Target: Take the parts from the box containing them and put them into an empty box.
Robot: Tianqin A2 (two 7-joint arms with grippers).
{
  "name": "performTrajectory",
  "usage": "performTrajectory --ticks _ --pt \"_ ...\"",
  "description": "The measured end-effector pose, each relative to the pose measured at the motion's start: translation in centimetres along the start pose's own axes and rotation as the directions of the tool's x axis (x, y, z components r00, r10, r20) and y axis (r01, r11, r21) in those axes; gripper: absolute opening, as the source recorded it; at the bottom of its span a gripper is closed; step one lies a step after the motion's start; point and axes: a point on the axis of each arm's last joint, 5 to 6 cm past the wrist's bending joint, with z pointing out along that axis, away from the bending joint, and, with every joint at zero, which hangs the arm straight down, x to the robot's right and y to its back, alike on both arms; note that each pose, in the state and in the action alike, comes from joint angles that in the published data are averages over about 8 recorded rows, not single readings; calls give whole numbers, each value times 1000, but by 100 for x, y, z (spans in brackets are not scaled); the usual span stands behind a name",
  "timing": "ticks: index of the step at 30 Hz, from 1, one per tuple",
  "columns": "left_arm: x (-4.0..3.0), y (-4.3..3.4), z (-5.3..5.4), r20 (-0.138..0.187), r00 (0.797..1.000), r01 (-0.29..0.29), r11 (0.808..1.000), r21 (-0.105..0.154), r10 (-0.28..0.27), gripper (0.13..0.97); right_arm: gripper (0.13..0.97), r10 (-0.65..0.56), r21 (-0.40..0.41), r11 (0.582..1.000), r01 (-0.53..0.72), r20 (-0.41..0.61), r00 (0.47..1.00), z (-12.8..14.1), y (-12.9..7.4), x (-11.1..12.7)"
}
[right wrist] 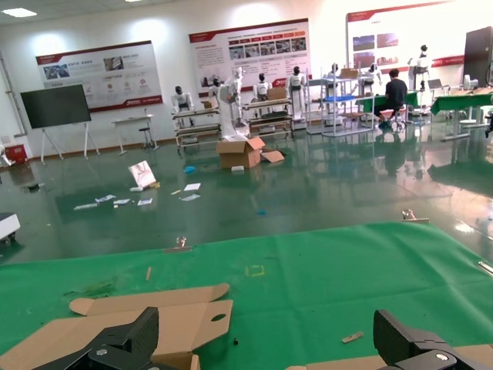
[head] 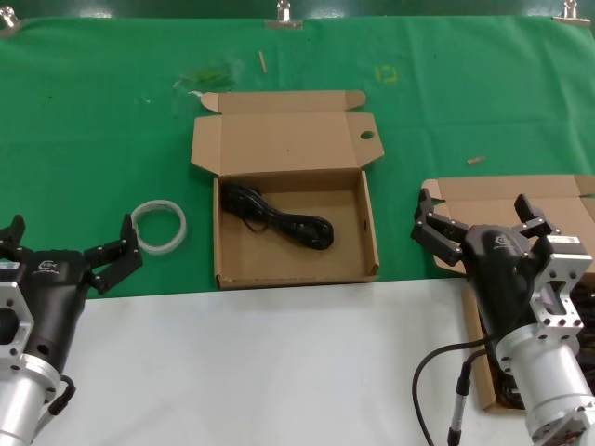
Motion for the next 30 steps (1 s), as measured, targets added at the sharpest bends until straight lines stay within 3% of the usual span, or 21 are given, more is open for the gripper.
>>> performTrajectory --ticks 30 --pt "0 0 0 0 1000 0 1000 0 0 966 966 0 0 1000 0 0 1000 0 0 0"
